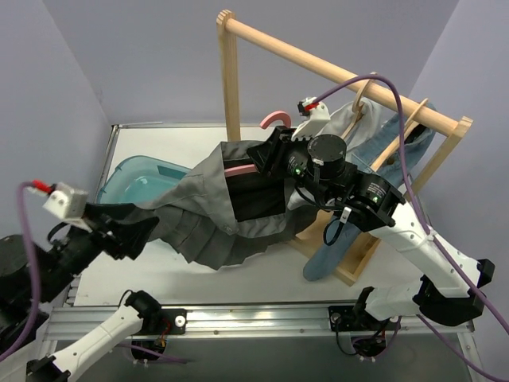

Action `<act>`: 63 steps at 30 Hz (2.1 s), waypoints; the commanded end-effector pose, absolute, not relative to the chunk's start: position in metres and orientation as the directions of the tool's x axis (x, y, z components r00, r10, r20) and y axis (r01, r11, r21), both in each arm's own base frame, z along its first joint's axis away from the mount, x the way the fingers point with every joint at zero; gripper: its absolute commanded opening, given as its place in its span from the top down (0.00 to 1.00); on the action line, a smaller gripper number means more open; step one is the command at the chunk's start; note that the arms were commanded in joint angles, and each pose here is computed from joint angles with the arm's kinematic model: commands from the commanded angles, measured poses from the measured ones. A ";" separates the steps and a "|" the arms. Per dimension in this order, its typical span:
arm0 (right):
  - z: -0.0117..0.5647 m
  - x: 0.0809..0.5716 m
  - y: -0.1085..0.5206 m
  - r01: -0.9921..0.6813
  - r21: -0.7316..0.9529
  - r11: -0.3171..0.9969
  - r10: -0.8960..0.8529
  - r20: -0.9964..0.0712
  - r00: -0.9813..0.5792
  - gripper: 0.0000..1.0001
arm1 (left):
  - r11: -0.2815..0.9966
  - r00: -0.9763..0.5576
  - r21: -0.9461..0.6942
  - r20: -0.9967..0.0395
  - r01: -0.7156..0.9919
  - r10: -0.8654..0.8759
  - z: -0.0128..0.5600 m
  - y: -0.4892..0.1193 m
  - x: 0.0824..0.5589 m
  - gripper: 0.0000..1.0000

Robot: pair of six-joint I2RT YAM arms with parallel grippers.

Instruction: Remove the skirt from the hanger

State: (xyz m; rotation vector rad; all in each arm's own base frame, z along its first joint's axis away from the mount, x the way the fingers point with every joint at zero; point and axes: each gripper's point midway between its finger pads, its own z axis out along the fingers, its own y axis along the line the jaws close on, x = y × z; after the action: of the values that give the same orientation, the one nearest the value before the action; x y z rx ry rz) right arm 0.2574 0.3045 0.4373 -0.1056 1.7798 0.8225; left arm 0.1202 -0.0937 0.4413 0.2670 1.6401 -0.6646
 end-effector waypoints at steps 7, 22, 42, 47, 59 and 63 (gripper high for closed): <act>0.490 0.240 0.309 -0.565 0.532 0.631 0.408 -0.847 -0.341 1.00 | 0.708 -0.119 -0.204 -0.979 0.676 -0.168 0.462 -0.110 0.099 0.15; 0.500 0.232 0.287 -0.557 0.531 0.639 0.430 -0.847 -0.314 1.00 | 0.604 -0.261 -0.239 -0.964 0.760 -0.053 0.424 -0.143 0.096 0.75; 0.435 0.291 0.195 -0.071 0.486 0.871 0.463 -0.860 -0.213 1.00 | 0.923 -0.073 -0.385 -0.921 0.004 -0.384 0.422 0.027 0.109 0.98; 0.453 0.295 0.223 -0.250 0.576 0.778 0.518 -0.814 -0.264 1.00 | 0.930 -0.184 -0.338 -0.933 0.143 -0.311 0.414 -0.017 0.125 0.98; 0.434 0.239 0.329 -0.677 0.522 0.519 0.169 -0.839 -0.517 0.72 | 0.845 -0.278 -0.311 -0.939 0.435 -0.203 0.433 -0.108 0.154 0.98; 0.373 0.218 0.351 -0.680 0.423 0.599 -0.057 -0.825 -0.563 0.55 | 0.843 -0.226 -0.306 -0.948 0.443 -0.225 0.457 -0.101 0.151 0.98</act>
State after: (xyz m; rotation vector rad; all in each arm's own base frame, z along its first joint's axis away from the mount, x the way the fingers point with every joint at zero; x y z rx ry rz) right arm 0.2470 0.3298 0.4168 -0.3578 1.8807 1.0217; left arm 0.1600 -0.1029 0.3854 0.1831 1.9310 -0.5074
